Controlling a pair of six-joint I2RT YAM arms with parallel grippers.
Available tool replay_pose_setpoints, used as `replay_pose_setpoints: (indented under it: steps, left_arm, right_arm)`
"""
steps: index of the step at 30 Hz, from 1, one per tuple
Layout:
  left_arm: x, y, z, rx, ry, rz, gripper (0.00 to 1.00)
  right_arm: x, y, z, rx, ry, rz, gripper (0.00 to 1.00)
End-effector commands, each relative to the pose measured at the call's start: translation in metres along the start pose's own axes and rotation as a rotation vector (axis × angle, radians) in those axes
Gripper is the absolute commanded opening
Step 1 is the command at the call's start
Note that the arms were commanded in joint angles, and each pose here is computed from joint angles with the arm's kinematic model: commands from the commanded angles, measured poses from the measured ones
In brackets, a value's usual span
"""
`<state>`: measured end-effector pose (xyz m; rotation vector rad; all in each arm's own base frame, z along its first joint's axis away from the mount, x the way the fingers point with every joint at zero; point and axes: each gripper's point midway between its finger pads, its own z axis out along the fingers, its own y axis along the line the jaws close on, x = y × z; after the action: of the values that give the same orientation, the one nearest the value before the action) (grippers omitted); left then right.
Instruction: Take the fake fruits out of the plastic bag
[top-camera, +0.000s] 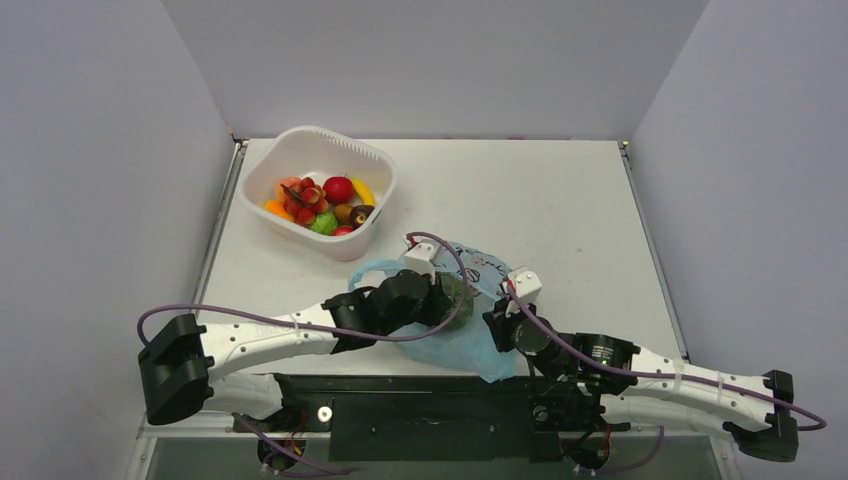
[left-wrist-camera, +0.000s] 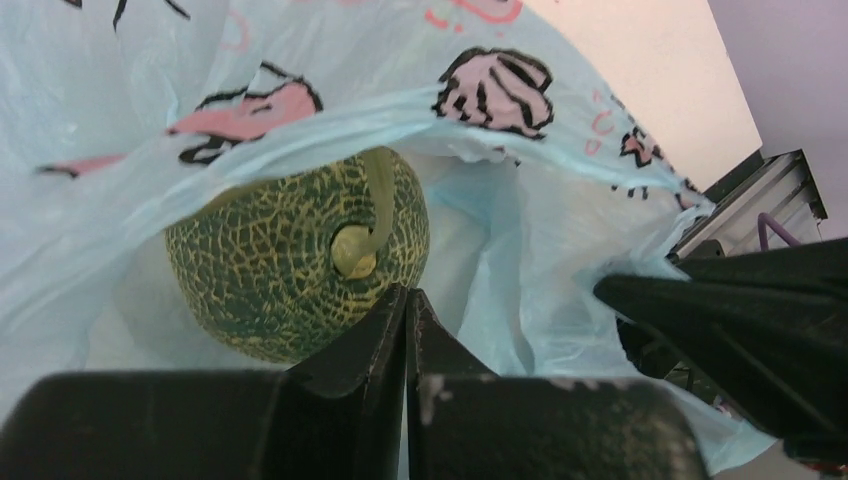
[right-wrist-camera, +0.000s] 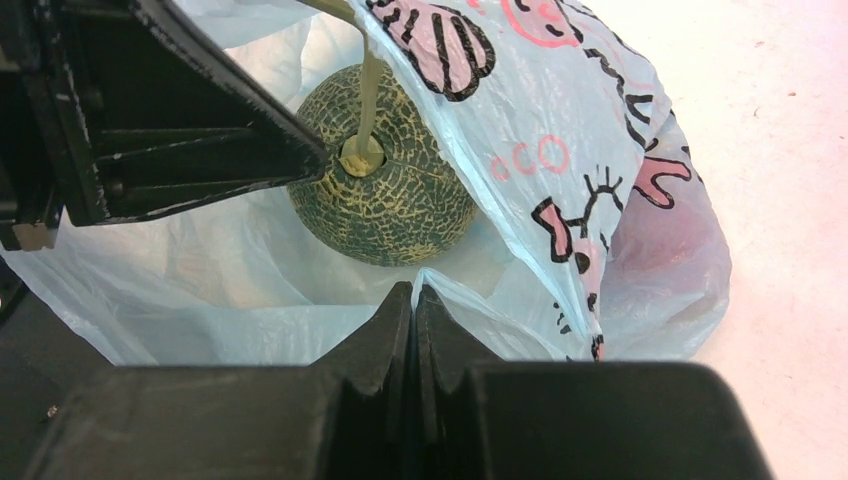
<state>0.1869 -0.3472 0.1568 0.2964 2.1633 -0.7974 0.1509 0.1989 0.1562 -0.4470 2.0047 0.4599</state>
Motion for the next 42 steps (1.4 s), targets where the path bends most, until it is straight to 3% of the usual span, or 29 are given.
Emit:
replay_pose_setpoints:
  steps: [1,4,5,7,15,27,29,34,42]
  left_arm:
    - [-0.014,-0.013,-0.01,0.086,-0.065,-0.06,0.0]
    - [-0.02,-0.026,-0.008,0.137,-0.085,-0.088,0.2]
    - [-0.019,-0.026,-0.004,0.132,-0.083,-0.092,0.31]
    - [-0.023,-0.026,0.002,0.112,-0.092,-0.099,0.41]
    - [-0.046,-0.009,0.016,-0.056,-0.164,-0.045,0.44]
    - [-0.043,-0.005,0.034,-0.124,-0.184,0.011,0.38]
    - [-0.04,-0.008,0.035,-0.121,-0.183,0.025,0.33]
    - [-0.034,-0.013,0.03,-0.1,-0.165,0.055,0.0]
    - [-0.011,-0.014,0.009,0.006,-0.091,0.06,0.0]
  right_arm:
    - [-0.006,-0.002,0.001,0.022,-0.037,0.019,0.0]
    - [-0.004,0.0,0.003,0.024,-0.016,0.003,0.0]
    - [-0.003,0.001,0.005,0.027,-0.008,-0.004,0.0]
    - [-0.002,0.001,0.006,0.031,-0.002,-0.009,0.0]
    - [-0.003,0.001,0.005,0.031,-0.008,-0.004,0.0]
    - [-0.002,0.0,0.006,0.036,-0.005,-0.009,0.0]
    - [-0.002,0.0,0.006,0.037,-0.004,-0.009,0.0]
    - [-0.001,0.001,0.007,0.041,0.001,-0.013,0.0]
    - [-0.006,-0.008,0.004,0.077,-0.029,0.01,0.0]
